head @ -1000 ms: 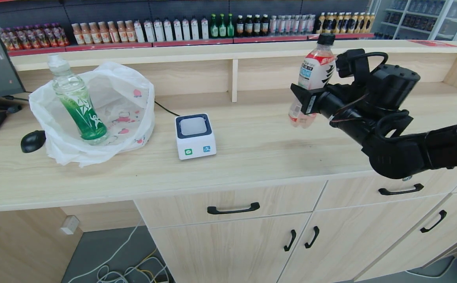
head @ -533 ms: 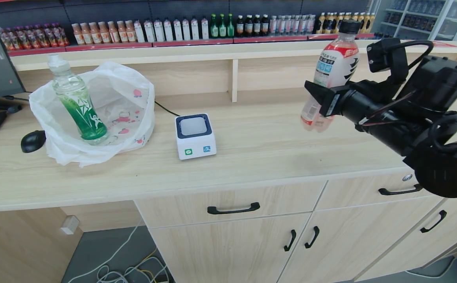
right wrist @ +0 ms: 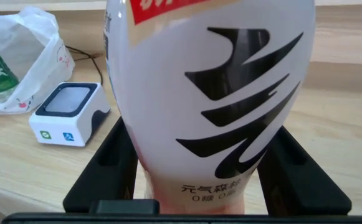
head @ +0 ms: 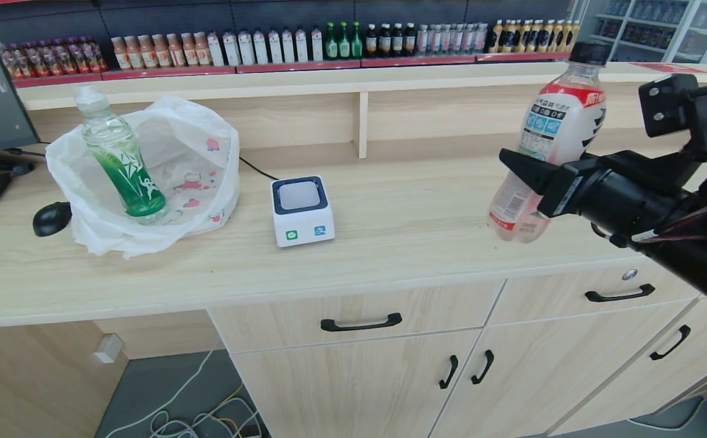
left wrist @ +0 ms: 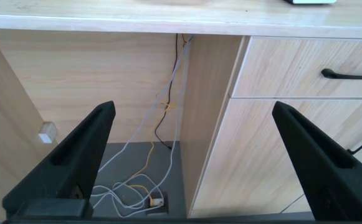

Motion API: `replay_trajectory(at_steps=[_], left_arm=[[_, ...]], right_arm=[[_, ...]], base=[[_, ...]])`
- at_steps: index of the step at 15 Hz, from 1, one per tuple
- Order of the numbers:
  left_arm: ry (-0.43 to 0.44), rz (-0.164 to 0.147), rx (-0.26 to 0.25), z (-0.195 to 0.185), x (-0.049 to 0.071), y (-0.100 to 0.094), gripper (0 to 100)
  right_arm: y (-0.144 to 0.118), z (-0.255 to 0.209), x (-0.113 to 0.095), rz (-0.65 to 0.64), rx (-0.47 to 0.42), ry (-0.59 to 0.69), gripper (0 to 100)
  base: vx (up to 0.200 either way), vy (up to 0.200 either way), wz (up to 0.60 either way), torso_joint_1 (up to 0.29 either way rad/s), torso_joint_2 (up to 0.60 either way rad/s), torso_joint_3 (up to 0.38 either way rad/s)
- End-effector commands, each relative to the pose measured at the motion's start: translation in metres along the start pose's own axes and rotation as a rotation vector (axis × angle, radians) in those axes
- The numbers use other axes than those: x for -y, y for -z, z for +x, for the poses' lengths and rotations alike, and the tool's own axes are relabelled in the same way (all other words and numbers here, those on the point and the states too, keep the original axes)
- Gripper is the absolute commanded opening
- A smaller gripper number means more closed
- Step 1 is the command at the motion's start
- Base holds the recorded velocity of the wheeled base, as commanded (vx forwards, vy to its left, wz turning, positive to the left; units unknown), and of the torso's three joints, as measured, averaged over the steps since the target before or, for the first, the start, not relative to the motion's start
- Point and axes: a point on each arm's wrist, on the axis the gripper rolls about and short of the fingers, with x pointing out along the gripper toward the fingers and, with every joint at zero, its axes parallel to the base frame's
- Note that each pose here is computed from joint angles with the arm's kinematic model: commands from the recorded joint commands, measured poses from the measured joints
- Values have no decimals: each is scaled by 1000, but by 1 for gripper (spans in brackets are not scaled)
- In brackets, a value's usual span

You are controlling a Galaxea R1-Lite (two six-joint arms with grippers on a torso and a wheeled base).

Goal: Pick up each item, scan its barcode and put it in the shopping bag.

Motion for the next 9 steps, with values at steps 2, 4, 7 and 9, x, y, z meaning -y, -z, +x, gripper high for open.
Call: replay_trajectory(at_steps=[2, 4, 7, 9], left_arm=[[0, 0, 0, 0, 0, 0, 100], [0, 0, 0, 0, 0, 0, 100], [0, 0, 0, 0, 0, 0, 100], [0, 0, 0, 0, 0, 0, 100]], right_arm=[[-8, -9, -1, 26, 26, -21, 0], [-6, -6, -3, 46, 16, -96, 0], [5, 7, -8, 121, -23, -235, 0], [5, 24, -22, 228, 10, -332, 0]], base=[[0, 0, 0, 0, 0, 0], [0, 0, 0, 0, 0, 0], [0, 0, 0, 0, 0, 0], [0, 0, 0, 0, 0, 0]])
